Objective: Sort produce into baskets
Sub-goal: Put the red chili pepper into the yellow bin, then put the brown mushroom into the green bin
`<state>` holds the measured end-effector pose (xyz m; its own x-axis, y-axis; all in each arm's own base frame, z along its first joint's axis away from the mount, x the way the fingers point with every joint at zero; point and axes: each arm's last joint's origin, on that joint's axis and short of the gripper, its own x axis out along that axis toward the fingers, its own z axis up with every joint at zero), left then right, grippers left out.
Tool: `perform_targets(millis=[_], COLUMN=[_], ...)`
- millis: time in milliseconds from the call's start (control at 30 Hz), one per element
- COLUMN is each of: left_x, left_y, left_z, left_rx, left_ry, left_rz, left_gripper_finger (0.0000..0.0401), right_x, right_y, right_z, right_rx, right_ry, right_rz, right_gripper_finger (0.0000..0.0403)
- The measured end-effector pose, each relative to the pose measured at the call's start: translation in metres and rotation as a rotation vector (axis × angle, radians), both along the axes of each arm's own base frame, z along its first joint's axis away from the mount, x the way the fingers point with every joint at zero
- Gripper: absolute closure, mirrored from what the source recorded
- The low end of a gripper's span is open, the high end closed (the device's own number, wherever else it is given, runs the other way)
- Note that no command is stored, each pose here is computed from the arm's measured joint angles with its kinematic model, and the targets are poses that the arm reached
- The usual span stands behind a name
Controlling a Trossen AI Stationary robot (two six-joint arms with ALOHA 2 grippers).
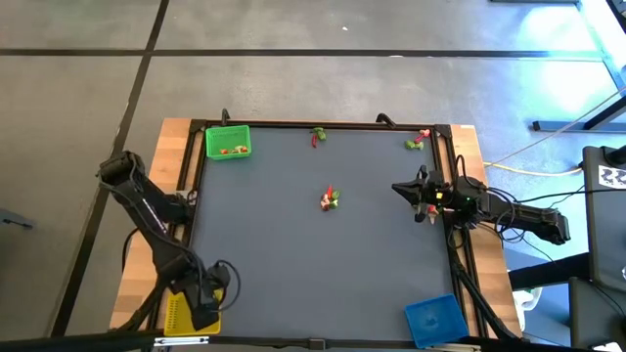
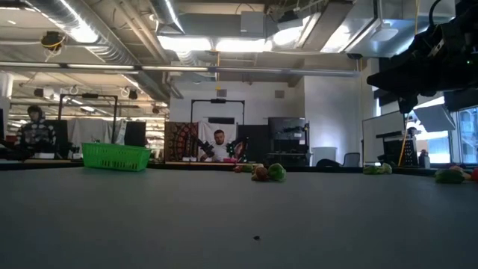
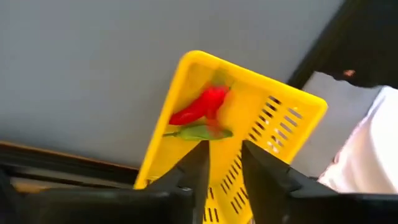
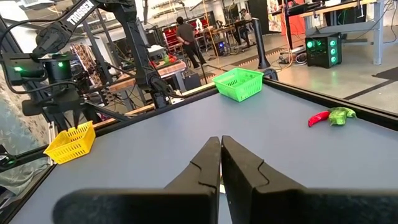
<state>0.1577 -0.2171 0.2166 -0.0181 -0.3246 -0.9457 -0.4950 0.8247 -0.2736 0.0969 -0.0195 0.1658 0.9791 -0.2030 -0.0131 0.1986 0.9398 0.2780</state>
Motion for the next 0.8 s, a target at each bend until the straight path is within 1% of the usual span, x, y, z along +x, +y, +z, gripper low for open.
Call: perform_targets(millis=[133,267,433,667,800], left_x=[0.003,0.011,0.03,0.062,0.08], left_y=[0.003,0.009,0.025,0.057,0.083], left_z=[0.0,0.0,0.001,0.004,0.004], left_rx=[0.007,0.006,-0.003,-0.008,0.037], left_ry=[-0.001,0.001,-0.009,-0.077,-0.155], left_rz=[-0.004,0.032,0.112,0.139,0.167], left_gripper_finger=[0.0264,0.0242,0.0235,0.0235,0.0235], right_x=[0.0,0.0,0.0,0.0,0.0], right_y=[0.0,0.0,0.0,0.0,0.0], right_z=[0.0,0.0,0.0,0.001,0.001], right_rx=[0.0,0.0,0.0,-0.003,-0.004], right_ry=[0.0,0.0,-0.001,-0.015,-0.017], right_rz=[0.0,0.0,0.0,0.0,0.0], right_gripper_finger=[0.0386,0.0386,0.0386,0.0386,0.0386])
